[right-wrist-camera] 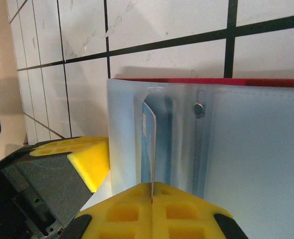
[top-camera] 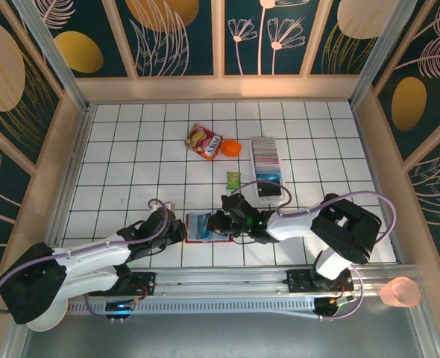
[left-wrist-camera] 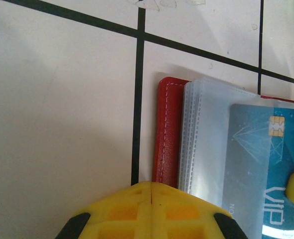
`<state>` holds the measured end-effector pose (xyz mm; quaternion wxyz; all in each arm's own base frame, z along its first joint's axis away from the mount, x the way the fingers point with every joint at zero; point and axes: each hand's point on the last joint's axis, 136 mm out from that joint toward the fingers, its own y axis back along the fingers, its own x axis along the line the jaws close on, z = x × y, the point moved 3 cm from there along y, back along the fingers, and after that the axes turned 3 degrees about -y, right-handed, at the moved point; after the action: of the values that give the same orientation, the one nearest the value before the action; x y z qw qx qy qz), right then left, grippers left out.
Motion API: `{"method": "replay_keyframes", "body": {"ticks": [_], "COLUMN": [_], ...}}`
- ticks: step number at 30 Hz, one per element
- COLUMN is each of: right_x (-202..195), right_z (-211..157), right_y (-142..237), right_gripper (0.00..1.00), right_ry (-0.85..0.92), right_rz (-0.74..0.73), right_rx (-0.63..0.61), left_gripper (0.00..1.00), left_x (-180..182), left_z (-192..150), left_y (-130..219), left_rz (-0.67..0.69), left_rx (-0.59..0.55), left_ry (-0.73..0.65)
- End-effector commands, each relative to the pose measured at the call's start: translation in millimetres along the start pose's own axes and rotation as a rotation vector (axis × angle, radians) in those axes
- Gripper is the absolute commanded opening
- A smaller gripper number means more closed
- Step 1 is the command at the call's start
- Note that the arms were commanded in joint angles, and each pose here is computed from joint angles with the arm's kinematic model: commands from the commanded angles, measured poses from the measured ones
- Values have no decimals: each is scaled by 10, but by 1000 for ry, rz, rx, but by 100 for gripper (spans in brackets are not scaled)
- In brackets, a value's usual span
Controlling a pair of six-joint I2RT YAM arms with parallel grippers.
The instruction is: Put the credit cards into the card holder
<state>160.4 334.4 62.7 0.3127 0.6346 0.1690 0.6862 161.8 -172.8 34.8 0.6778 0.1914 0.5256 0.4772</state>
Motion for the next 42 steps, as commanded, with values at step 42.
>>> {"method": "replay_keyframes", "body": {"ticks": [42], "right_x": [101], "right_z": [46], "right_y": [-210], "right_gripper": [25], "right_ry": [196], "right_rz": [-219], "right_rx": [-30], "left_gripper": [4], "left_x": [158], "left_z": [-126], "left_y": [-26], "left_rz": [51], "left_rx": [41], "left_ry": [-20]}}
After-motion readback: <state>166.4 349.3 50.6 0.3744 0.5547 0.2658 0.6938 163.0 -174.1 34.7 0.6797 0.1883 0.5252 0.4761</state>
